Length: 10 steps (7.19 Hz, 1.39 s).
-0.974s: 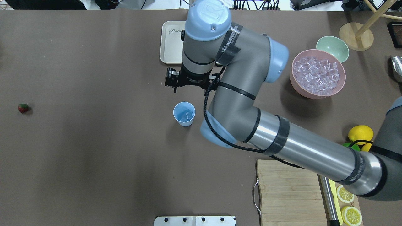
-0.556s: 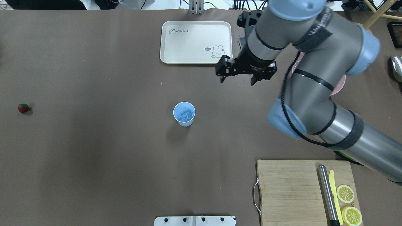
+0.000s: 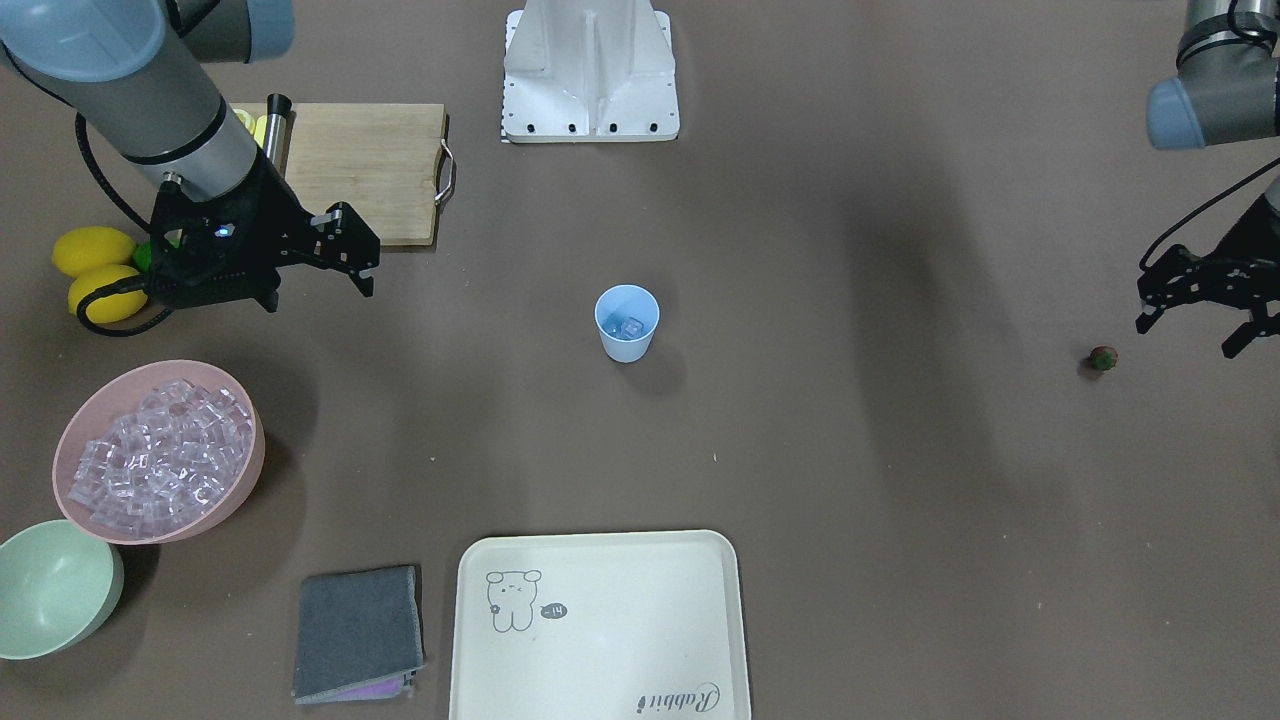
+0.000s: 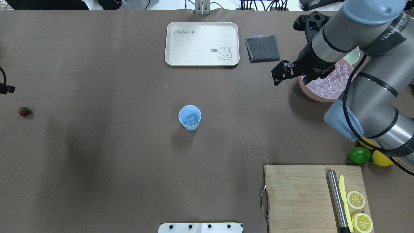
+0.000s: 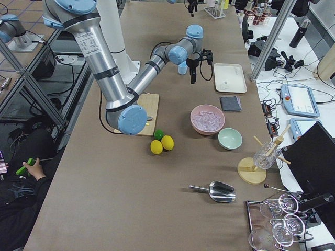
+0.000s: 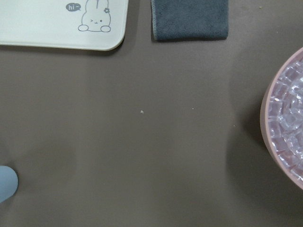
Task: Put ice and strawberries in cup
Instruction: 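Lower the left gripper onto the red strawberry and grasp it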
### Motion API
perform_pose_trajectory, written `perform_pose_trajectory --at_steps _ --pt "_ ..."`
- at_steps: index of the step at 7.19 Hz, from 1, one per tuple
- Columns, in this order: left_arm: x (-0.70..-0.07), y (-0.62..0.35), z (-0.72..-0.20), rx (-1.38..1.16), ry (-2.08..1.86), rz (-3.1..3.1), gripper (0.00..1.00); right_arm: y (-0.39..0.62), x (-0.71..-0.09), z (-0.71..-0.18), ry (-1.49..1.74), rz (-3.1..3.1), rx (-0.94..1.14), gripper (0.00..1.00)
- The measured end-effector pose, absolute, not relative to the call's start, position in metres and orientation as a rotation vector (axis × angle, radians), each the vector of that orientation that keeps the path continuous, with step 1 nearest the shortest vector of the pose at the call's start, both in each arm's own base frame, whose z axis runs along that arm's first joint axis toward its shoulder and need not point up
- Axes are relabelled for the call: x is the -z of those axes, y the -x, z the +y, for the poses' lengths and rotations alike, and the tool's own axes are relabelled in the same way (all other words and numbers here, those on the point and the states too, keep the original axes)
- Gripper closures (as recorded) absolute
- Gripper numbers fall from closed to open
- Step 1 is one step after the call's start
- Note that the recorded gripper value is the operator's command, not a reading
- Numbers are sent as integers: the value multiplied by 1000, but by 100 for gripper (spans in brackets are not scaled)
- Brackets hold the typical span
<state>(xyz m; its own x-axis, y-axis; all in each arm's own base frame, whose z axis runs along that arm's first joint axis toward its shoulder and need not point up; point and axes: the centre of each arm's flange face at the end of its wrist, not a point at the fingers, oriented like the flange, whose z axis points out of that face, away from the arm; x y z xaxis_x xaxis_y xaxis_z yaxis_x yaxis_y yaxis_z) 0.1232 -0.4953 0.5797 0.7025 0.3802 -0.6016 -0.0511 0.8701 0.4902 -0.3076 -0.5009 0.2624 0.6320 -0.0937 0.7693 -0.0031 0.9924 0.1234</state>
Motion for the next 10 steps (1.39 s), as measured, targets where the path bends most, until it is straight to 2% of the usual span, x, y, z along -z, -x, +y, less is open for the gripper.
perform_pose_trajectory --at_steps 3,6,9,10 --pt "-647 -152 -485 -274 -483 779 2 305 -274 -500 -122 -887 50 0" --pt "-658 -174 -479 -293 -471 804 7 306 -276 -501 -121 -884 48 0" --pt "-659 -186 -474 -321 -466 810 58 306 -277 -501 -119 -883 45 0" --pt "-660 -187 -473 -327 -470 811 83 307 -276 -501 -119 -883 45 0"
